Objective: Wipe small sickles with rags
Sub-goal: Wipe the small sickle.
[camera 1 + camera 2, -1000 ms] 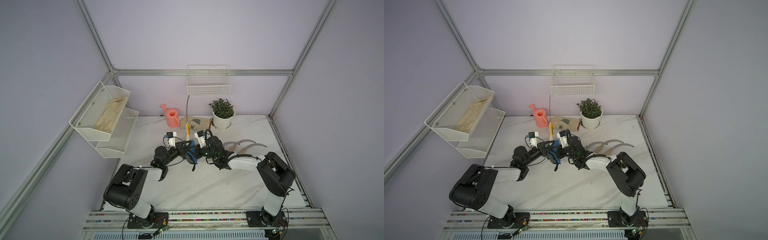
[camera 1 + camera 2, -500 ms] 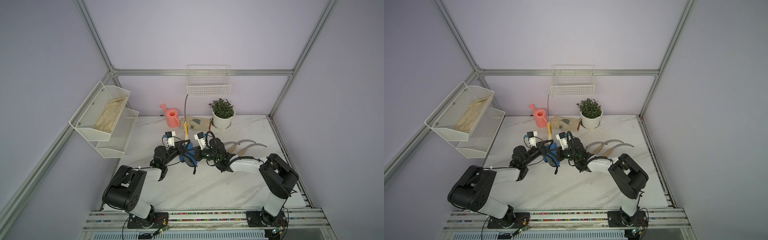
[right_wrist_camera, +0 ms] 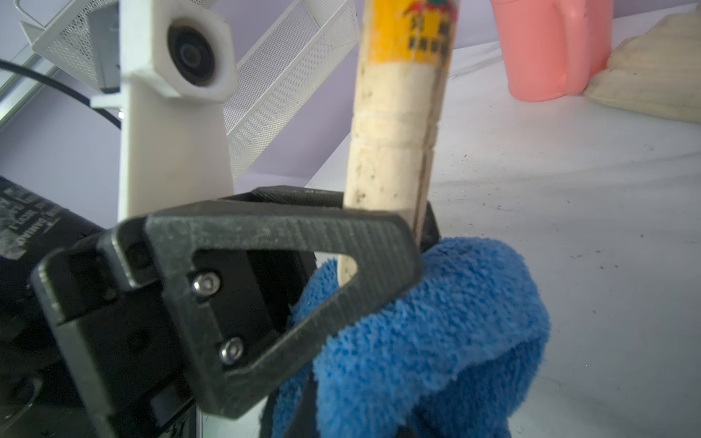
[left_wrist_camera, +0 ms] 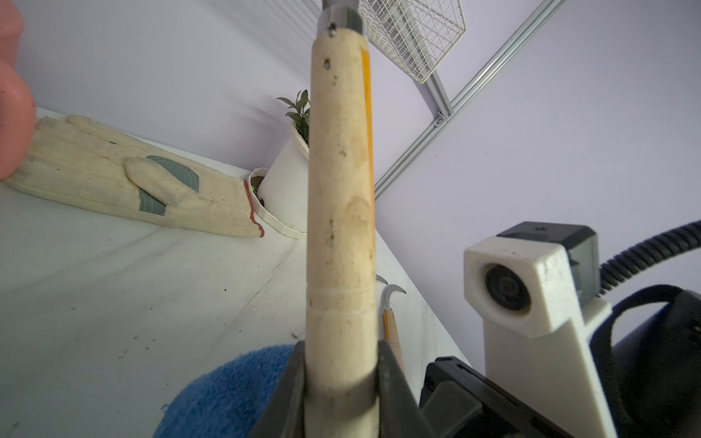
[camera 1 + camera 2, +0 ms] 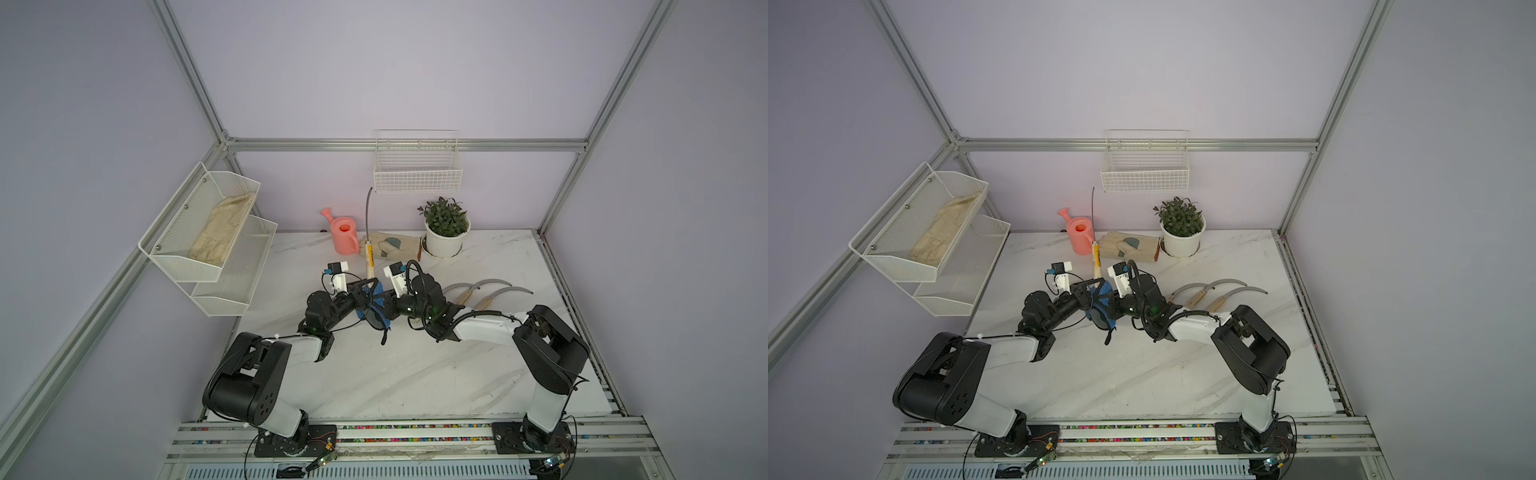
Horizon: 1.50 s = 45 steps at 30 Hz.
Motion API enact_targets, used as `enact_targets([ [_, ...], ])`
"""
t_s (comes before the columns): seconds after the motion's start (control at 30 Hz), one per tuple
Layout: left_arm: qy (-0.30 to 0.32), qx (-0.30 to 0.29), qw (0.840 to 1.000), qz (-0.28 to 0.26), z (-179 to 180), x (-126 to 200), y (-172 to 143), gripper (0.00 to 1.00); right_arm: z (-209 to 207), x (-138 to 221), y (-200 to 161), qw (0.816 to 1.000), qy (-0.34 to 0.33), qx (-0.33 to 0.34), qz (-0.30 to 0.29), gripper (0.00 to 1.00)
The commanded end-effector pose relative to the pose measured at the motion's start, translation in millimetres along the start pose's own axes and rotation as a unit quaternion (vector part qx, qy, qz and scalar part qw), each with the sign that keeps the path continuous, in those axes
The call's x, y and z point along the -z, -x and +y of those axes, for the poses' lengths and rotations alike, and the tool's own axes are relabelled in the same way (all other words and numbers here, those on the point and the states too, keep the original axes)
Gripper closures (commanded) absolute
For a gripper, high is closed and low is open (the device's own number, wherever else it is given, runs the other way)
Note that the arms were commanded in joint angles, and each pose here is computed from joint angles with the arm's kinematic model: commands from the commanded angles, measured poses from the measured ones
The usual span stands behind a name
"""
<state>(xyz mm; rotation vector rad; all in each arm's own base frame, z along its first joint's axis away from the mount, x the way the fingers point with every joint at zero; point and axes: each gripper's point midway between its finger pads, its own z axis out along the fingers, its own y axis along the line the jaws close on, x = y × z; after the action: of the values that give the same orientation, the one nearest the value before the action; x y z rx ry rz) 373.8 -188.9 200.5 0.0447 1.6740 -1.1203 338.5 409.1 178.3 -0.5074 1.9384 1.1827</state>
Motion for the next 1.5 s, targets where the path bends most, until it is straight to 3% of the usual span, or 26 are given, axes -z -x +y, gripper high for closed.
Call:
enact_targets([
  [0.0, -0.042, -0.008, 0.999, 0.015, -20, -6, 0, 1.00, 31, 17, 39, 0.996, 0.043, 0.024, -0.068, 1.00],
  [0.3, -0.033, -0.011, 0.999, 0.018, -20, -4, 0, 1.00, -2, -9, 28, 0.999, -0.017, 0.008, -0.046, 1.00],
  [0.5, -0.027, -0.020, 0.999, 0.029, -22, -6, -3, 1.00, 13, 12, 35, 0.996, 0.007, 0.038, -0.079, 1.00],
  [0.57, -0.027, -0.020, 0.999, 0.031, -22, -7, -4, 1.00, 7, 16, 41, 0.995, -0.016, 0.033, -0.096, 1.00],
  [0.77, -0.030, -0.026, 0.999, 0.036, -25, -6, -4, 1.00, 2, 8, 32, 0.996, -0.039, 0.040, -0.076, 1.00],
  [1.07, 0.002, -0.062, 0.998, 0.019, -26, 4, 6, 1.00, -62, 21, 27, 0.995, -0.065, -0.050, -0.060, 1.00],
  [1.47, 0.070, -0.108, 0.989, 0.078, -17, -12, -10, 1.00, -34, 12, 27, 0.997, 0.028, -0.049, -0.056, 1.00],
])
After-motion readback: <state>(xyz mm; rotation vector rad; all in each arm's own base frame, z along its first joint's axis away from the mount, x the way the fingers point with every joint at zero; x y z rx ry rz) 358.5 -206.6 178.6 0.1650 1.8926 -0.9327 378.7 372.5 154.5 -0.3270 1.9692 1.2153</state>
